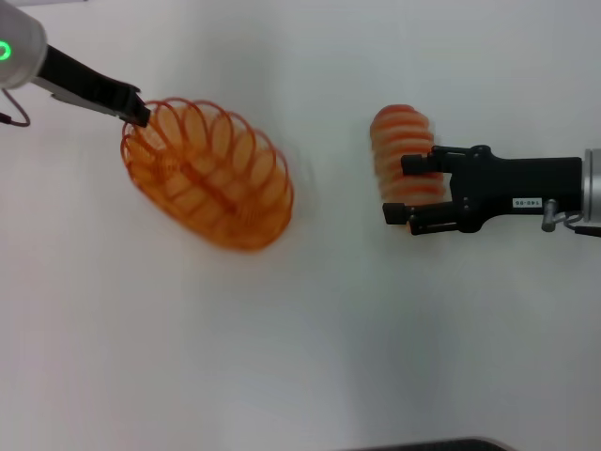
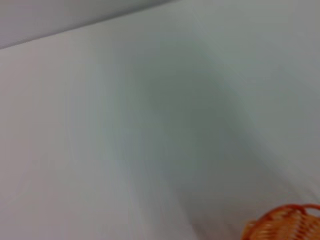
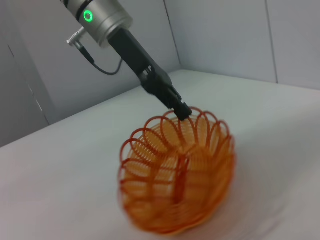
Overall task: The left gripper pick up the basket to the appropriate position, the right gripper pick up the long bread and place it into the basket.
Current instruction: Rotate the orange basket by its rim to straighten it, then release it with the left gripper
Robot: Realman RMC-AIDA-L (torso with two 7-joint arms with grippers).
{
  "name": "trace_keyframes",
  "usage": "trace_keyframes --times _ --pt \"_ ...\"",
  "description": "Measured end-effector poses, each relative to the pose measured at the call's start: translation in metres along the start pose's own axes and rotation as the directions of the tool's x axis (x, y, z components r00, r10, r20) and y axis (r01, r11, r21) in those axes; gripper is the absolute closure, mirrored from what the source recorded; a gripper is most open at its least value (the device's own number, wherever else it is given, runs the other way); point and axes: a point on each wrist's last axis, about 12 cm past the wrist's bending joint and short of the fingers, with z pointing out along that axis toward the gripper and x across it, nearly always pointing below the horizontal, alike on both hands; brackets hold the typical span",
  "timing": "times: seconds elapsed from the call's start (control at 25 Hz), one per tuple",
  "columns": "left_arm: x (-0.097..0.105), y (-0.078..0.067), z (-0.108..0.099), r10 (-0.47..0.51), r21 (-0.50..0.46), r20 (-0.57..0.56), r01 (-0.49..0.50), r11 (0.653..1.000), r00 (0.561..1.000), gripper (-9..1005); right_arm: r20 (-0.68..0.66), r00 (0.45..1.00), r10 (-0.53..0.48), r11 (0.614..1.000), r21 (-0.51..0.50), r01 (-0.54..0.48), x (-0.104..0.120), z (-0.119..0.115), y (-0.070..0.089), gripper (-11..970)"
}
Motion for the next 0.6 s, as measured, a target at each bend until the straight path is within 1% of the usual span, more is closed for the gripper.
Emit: trace_keyframes --times 0.12,0.2,0.32,0.36,0.48,0.6 --pt "0.005 0.008 -0.005 -0.163 0.008 0.03 0.163 0.987 0.986 917 -0.001 1.0 -0.012 1.0 0.007 0.012 -0.001 -0.003 -0.002 80" --pt "0.011 0.015 -0.008 -0.313 0.029 0.048 0.312 0.95 0.949 916 0.001 1.0 -0.014 1.0 0.012 0.014 -0.001 -0.005 -0.003 80" --pt "0.02 0.019 -0.007 -0.438 0.059 0.048 0.435 0.899 0.898 915 0.01 1.0 -0.025 0.999 0.023 0.025 0.0 -0.008 -0.003 81" --pt "0.023 0.019 -0.006 -0.458 0.064 0.041 0.456 0.888 0.888 915 0.015 0.999 -0.035 0.999 0.026 0.034 0.001 -0.009 -0.003 82" --pt "0.038 0.017 0.002 -0.539 0.094 0.012 0.535 0.839 0.842 914 0.028 0.998 -0.058 0.998 0.037 0.057 0.001 -0.011 -0.003 83" --pt "0.051 0.014 0.008 -0.582 0.134 -0.008 0.578 0.805 0.813 903 0.032 0.997 -0.068 0.997 0.037 0.067 0.002 -0.011 -0.003 84"
